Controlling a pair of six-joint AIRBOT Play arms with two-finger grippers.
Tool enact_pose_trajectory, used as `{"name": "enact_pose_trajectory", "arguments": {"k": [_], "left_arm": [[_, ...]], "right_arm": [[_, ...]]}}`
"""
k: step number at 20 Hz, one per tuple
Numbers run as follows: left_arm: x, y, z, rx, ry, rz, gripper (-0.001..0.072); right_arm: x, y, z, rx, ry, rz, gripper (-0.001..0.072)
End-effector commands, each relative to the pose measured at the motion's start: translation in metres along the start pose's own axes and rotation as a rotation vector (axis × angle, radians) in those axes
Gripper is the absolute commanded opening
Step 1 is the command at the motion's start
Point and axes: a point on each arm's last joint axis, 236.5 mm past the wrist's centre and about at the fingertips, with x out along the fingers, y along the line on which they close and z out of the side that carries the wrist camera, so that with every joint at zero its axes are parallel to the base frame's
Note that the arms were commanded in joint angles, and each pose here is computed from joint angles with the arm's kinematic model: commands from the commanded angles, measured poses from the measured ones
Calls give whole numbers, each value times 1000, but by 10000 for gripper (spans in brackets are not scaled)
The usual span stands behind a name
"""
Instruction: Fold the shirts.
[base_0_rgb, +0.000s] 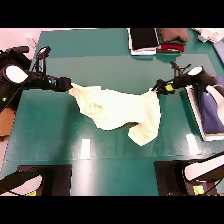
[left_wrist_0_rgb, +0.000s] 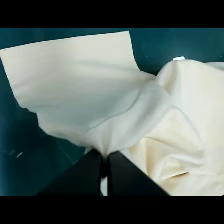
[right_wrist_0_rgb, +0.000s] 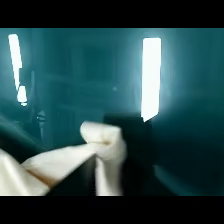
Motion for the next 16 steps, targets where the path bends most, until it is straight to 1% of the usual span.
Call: {"name": "enact_pose_trajectory", "arguments": {"k": [1,3,5,7,9,11,13,16], "left_arm": [[0,0,1,1,-1,1,24],[-6,2,8,21,-26,17,23],[-38,-6,38,84,-123,44,23],[-102,-26,84,182,-295,80,23],[-193,-58,124,277,-516,105,23],[-283,-91,141,341,-714,107,23],[-366,-123,136,387,-885,84,23],[-447,-151,110,432,-1036,61,23]], "right_arm": [[12,19,11,-89,10,18,21],[-12,38,30,-138,-63,20,20],[-69,67,61,-234,-201,22,20],[-156,105,91,-329,-395,17,20],[-256,149,101,-432,-596,3,20],[-347,189,88,-528,-766,-20,20],[-418,220,60,-609,-891,-55,20],[-492,252,10,-690,-1040,-117,20]]}}
